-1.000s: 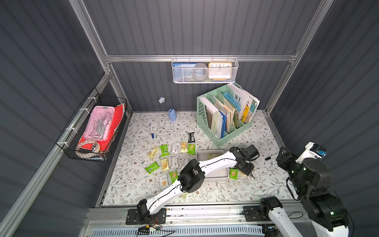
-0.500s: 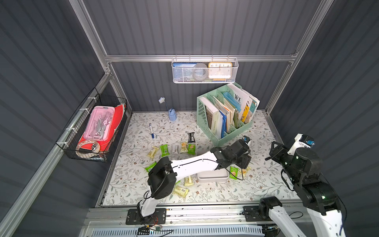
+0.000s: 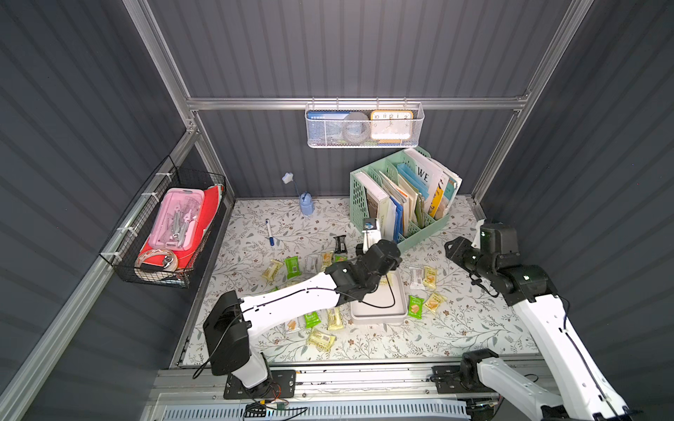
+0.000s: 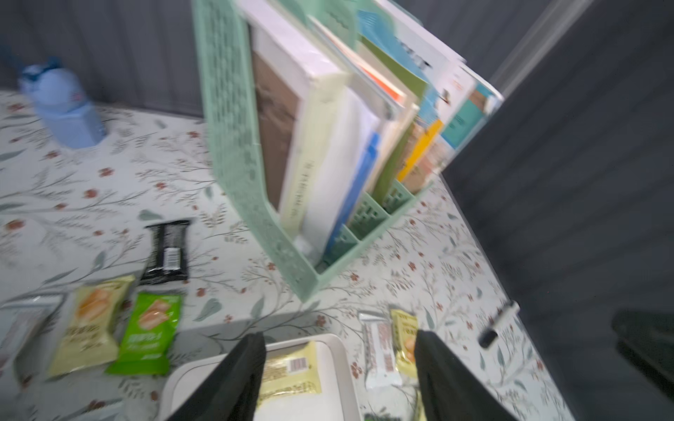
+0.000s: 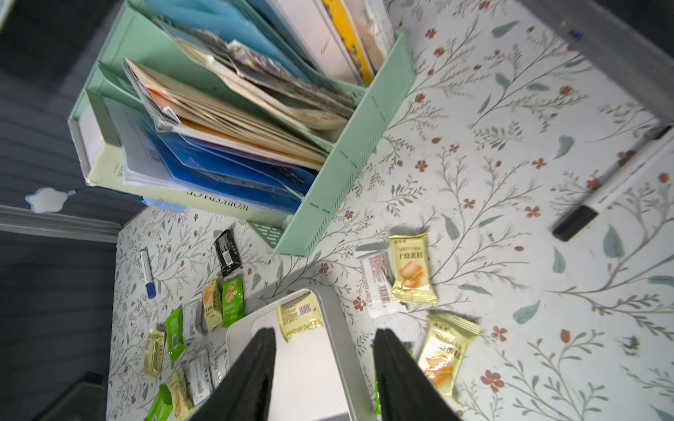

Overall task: Take the cookies out of the storage box
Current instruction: Pick up the cookie from the storage box.

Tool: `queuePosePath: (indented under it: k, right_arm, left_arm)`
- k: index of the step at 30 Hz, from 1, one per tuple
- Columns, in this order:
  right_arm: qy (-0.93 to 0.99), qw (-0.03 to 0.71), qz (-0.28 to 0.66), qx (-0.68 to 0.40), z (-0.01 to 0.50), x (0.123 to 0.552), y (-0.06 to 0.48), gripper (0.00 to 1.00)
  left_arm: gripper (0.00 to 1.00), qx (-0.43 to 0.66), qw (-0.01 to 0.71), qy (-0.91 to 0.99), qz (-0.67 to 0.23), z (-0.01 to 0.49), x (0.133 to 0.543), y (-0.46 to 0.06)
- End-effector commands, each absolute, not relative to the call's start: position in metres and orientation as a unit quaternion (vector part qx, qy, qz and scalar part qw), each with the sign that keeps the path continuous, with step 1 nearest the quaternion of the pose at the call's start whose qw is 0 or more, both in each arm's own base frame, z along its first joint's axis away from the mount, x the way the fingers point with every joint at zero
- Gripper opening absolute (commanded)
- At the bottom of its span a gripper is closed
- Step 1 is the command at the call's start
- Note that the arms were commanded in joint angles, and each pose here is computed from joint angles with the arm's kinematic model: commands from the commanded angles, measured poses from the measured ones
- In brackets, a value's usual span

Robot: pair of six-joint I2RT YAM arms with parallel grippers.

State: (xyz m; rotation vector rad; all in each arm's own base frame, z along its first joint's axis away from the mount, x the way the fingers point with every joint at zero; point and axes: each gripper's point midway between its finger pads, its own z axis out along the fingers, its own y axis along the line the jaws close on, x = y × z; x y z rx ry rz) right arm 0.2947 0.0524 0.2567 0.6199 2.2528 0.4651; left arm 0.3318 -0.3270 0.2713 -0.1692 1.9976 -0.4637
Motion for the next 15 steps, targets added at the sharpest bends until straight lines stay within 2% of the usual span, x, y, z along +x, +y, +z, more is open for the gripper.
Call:
queuePosePath:
  k: [1, 7, 10, 15]
  right_arm:
    - [0.896, 0.323, 0.211, 0.22, 0.248, 0.297, 0.082, 0.49]
    - [0.945, 0.243, 0.182, 0.119, 0.211, 0.304, 0.137, 0.52]
    - [0.963, 0.191, 0.171, 0.079, 0.192, 0.3, 0.162, 0.54]
    - [0.98, 0.138, 0.14, 0.02, 0.164, 0.296, 0.191, 0.59]
  left_arm:
    - [0.7, -0.214, 0.504, 0.824, -0.147, 0.257, 0.338, -0.256]
    - [0.69, -0.31, 0.444, 0.835, -0.097, 0.218, 0.337, -0.185]
    - [0.69, -0.347, 0.412, 0.838, -0.087, 0.2, 0.333, -0.161]
    - [0.69, -0.392, 0.4, 0.823, -0.092, 0.189, 0.324, -0.134]
